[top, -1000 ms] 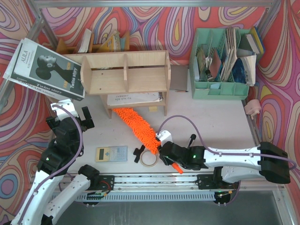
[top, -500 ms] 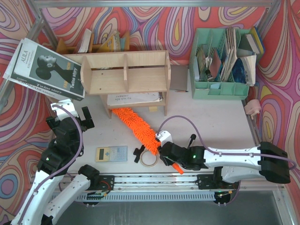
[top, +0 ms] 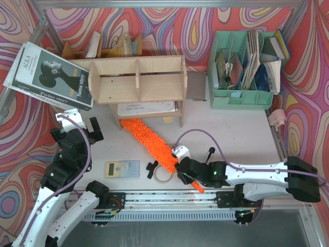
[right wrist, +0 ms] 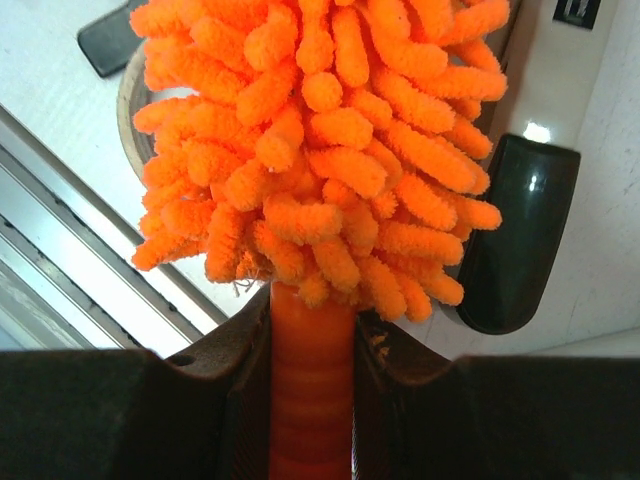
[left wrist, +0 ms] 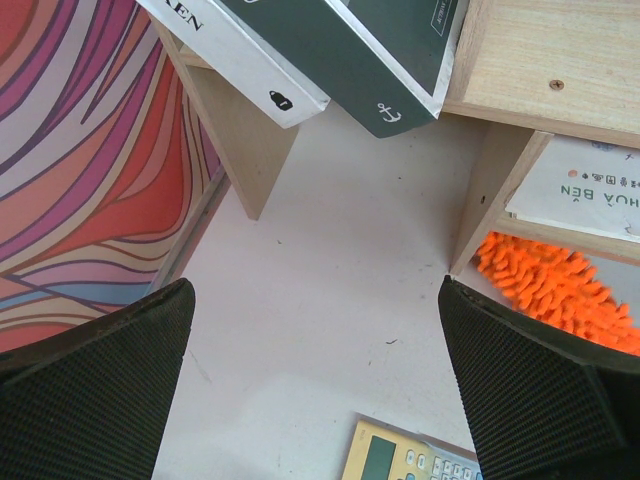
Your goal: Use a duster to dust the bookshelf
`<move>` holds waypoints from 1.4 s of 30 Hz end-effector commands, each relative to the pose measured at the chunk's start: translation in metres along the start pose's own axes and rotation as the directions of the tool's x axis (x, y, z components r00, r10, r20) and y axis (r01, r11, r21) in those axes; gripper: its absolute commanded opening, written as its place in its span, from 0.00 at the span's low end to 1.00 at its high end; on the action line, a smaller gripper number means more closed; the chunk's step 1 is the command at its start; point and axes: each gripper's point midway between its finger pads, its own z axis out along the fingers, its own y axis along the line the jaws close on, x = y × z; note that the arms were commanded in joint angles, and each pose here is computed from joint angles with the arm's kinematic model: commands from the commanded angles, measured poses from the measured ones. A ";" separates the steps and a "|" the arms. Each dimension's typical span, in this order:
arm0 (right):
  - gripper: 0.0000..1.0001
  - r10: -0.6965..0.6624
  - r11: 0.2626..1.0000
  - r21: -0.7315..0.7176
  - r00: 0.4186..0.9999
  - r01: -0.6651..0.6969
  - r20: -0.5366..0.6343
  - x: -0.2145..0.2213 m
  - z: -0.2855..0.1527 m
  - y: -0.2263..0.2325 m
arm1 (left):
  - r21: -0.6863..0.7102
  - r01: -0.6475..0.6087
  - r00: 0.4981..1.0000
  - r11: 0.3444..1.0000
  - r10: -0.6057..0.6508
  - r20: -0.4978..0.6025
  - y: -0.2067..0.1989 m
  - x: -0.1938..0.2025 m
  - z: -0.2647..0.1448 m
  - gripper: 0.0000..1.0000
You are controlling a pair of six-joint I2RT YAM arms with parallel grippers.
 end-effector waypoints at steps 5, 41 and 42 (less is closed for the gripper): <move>0.00 -0.037 0.999 -0.015 0.999 0.037 -0.014 0.004 0.006 0.005 | -0.020 0.010 1.000 1.000 -0.010 0.010 0.006 -0.004 -0.002 0.99; 0.00 -0.031 0.997 0.068 0.984 0.019 0.176 -0.067 0.002 0.007 | -0.021 0.011 1.000 1.000 -0.010 0.011 0.006 -0.004 -0.002 0.98; 0.00 -0.023 0.997 0.080 0.983 0.009 0.180 -0.068 0.002 0.005 | -0.022 0.011 1.000 1.000 -0.011 0.012 0.007 -0.004 -0.003 0.99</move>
